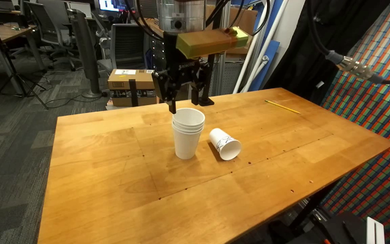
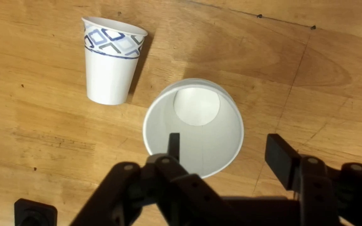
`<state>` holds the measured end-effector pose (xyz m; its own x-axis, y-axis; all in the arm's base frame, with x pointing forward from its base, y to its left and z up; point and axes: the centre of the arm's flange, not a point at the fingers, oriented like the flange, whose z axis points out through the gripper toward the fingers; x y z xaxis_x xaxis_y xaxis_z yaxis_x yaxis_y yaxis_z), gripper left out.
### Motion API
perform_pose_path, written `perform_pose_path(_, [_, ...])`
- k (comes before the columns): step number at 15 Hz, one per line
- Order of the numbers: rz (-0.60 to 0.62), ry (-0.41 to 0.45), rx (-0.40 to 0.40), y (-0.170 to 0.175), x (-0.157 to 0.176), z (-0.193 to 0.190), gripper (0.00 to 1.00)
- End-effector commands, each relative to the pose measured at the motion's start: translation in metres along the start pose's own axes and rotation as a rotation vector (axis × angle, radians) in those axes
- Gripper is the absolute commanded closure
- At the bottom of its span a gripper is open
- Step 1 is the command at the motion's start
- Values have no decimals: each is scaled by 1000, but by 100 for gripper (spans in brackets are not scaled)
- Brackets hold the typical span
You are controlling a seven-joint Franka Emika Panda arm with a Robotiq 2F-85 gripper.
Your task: Pick up the cup and put it inside the other cups
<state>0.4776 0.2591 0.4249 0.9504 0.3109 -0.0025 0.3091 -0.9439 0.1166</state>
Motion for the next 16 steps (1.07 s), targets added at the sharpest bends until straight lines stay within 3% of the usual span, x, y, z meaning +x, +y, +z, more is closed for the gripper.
perform_pose_path(1, [-2,11,19,5,0,-4,0])
perform_pose_path(5, [62,27,44,31,-5,-7,0])
perform_pose_path(9, [212,64,105,81,-23,-13,0])
perform_pose_path(10, [157,17,72,59,-1,-3,0])
perform_pose_path(12, [204,30,85,79,-8,-6,0])
perform_pose_path(16, [208,37,85,80,-14,-8,0])
